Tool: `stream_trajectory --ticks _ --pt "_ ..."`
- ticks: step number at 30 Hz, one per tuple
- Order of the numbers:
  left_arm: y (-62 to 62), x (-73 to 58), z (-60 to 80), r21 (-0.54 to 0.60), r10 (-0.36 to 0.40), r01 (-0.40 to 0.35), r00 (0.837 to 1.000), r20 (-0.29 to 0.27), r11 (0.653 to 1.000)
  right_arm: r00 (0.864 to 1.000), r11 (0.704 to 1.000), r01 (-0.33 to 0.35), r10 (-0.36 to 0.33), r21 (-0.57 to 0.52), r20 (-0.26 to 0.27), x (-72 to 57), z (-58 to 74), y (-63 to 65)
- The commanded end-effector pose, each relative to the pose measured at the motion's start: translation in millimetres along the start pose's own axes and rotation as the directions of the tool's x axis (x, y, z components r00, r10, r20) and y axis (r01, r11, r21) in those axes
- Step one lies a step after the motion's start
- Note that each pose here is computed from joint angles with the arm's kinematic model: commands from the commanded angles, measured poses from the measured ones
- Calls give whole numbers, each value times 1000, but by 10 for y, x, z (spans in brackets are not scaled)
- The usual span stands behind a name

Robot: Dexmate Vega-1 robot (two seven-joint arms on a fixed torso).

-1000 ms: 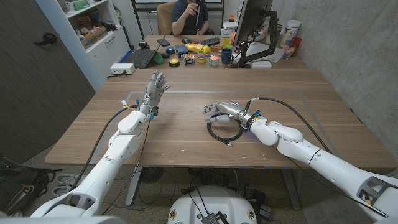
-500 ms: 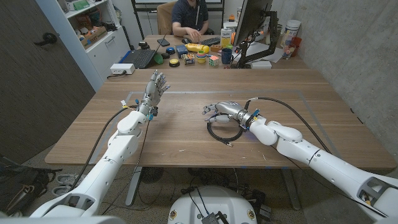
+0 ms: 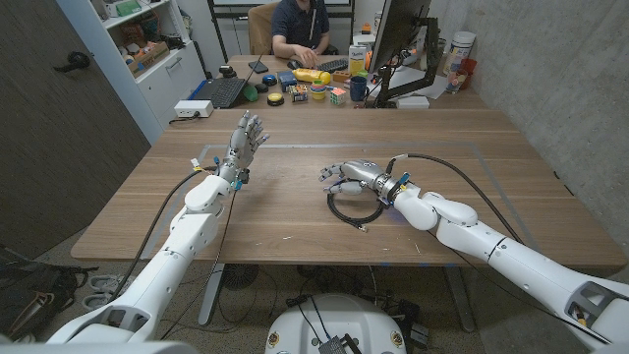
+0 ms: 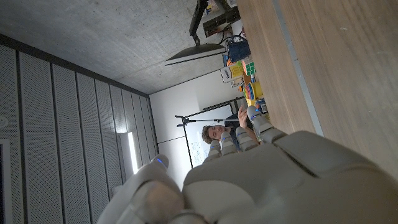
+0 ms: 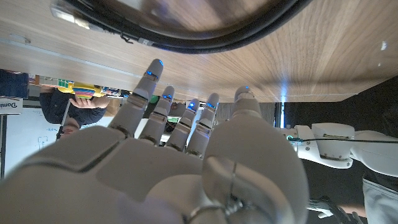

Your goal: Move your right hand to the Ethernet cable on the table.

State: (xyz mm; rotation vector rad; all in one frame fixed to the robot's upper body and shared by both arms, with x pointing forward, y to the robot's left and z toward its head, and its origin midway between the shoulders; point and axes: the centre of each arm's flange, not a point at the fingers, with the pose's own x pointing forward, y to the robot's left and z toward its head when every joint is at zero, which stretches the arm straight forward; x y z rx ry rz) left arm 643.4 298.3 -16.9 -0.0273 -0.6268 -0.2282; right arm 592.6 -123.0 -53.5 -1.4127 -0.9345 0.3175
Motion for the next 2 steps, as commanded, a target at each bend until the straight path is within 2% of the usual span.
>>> stream_trajectory --ticks 1,2 --pt "0 11 2 1 -3 3 1000 -1 1000 1000 1000 0 0 6 -4 -6 -4 -5" --pt "-2 13 3 1 -3 3 1000 -1 1000 1000 1000 2 -2 8 -3 -10 -7 -5"
